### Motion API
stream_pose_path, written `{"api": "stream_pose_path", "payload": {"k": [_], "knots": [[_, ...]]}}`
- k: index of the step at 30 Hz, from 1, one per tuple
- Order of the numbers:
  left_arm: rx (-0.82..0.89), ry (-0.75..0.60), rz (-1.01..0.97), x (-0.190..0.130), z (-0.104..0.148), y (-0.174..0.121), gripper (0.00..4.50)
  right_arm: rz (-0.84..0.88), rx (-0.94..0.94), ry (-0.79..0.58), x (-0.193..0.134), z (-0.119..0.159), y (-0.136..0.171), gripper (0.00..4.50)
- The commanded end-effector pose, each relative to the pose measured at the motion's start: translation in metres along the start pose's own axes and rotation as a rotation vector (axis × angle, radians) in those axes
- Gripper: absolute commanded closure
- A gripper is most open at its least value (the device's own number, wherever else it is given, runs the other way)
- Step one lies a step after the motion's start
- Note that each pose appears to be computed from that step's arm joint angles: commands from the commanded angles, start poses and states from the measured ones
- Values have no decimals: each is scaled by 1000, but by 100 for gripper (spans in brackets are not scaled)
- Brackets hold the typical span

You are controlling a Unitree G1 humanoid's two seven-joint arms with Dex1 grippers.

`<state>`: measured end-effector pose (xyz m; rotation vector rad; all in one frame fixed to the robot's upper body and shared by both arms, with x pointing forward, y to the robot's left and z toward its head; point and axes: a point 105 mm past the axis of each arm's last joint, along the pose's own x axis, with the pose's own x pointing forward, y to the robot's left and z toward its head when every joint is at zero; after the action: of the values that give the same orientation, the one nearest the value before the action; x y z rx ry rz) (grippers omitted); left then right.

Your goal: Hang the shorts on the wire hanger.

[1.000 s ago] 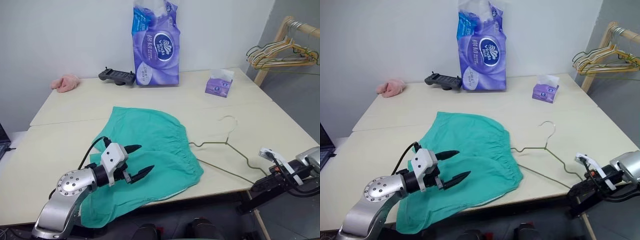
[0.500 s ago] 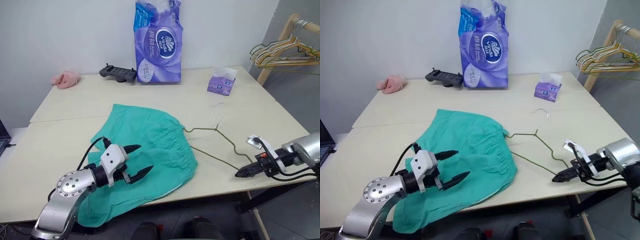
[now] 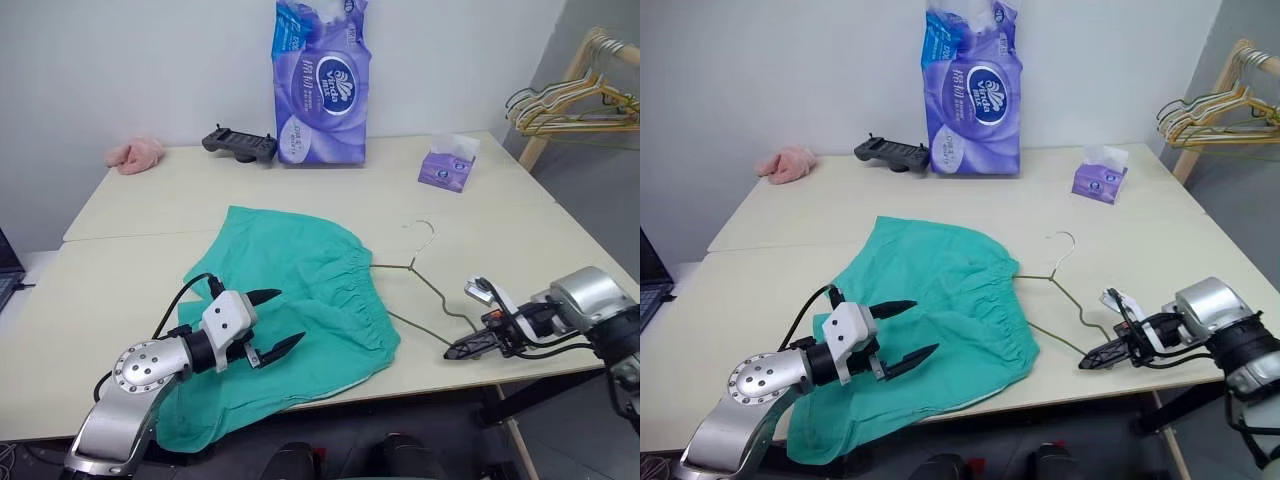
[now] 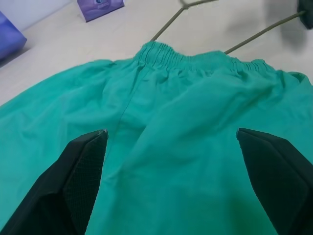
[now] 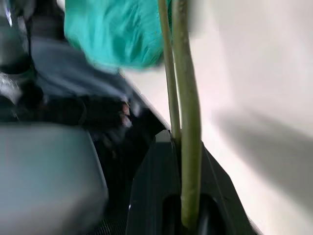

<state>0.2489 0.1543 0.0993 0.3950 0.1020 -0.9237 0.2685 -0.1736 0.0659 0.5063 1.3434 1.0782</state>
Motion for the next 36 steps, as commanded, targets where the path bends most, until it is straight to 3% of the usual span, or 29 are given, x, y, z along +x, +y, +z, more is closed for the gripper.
{"api": "stream_pose_path", "payload": {"k": [1,10,13,19,21,24,31,36], "knots": [[36,-27,5,2,8,0,2,-5,-36,-105,-5,33,8,450],[58,-33,2,7,11,5,2,-30,-60,-184,7,67,9,450],[59,-29,3,5,9,4,2,-12,-64,-141,-2,56,12,450],[76,-39,3,8,11,4,2,22,28,41,-10,4,10,450],[88,-40,-2,9,12,2,2,4,67,37,-8,1,4,450],[98,-37,-7,8,10,-2,2,-3,97,-12,0,12,-2,450],[122,-32,-26,8,7,-8,2,-51,125,-229,13,67,-9,450],[53,56,-40,7,-11,-9,2,-76,42,-209,15,76,-5,450]]}}
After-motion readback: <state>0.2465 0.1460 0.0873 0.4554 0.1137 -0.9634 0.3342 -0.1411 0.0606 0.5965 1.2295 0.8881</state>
